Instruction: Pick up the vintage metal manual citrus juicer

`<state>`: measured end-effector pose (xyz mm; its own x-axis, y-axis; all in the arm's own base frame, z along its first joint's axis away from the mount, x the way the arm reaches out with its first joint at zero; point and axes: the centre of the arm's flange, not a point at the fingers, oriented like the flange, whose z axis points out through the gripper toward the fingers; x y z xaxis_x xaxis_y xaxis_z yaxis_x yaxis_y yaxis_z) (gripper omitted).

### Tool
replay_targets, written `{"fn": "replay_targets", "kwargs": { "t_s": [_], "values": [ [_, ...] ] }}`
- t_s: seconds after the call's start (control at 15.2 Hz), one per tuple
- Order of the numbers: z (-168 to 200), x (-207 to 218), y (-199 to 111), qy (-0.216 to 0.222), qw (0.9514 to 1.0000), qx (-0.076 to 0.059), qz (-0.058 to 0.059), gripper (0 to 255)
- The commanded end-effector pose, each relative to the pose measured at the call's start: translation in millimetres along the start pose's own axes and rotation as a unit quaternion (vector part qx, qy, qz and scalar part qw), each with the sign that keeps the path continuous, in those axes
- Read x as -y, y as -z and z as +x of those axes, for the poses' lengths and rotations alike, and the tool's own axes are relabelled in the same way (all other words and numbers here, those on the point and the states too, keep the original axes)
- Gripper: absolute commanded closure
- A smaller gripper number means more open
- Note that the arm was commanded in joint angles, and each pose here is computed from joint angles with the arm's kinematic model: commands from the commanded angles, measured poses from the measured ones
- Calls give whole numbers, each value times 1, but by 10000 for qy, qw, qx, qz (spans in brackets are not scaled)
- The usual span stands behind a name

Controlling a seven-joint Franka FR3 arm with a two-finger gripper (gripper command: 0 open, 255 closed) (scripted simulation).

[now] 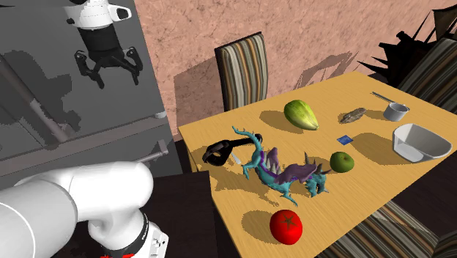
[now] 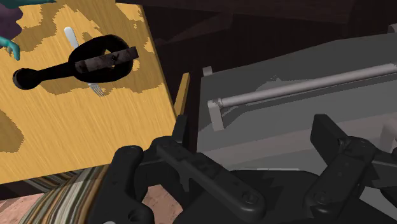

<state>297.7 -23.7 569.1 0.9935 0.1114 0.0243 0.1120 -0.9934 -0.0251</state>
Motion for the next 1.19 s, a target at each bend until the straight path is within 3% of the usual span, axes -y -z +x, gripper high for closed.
{"fn": "replay_targets", "kwargs": {
  "t_s": [0.0, 0.26, 0.53, 0.79, 1.12],
  "values": [
    [0, 0, 0, 0, 10000, 0, 0, 0],
    [34, -32, -31, -601, 9981, 98, 84, 0],
    [64, -68, -63, -1200, 9924, 196, 167, 0],
    [88, -106, -96, -1795, 9830, 293, 250, 0],
    [111, -156, -138, -2528, 9660, 413, 352, 0]
  ]
}}
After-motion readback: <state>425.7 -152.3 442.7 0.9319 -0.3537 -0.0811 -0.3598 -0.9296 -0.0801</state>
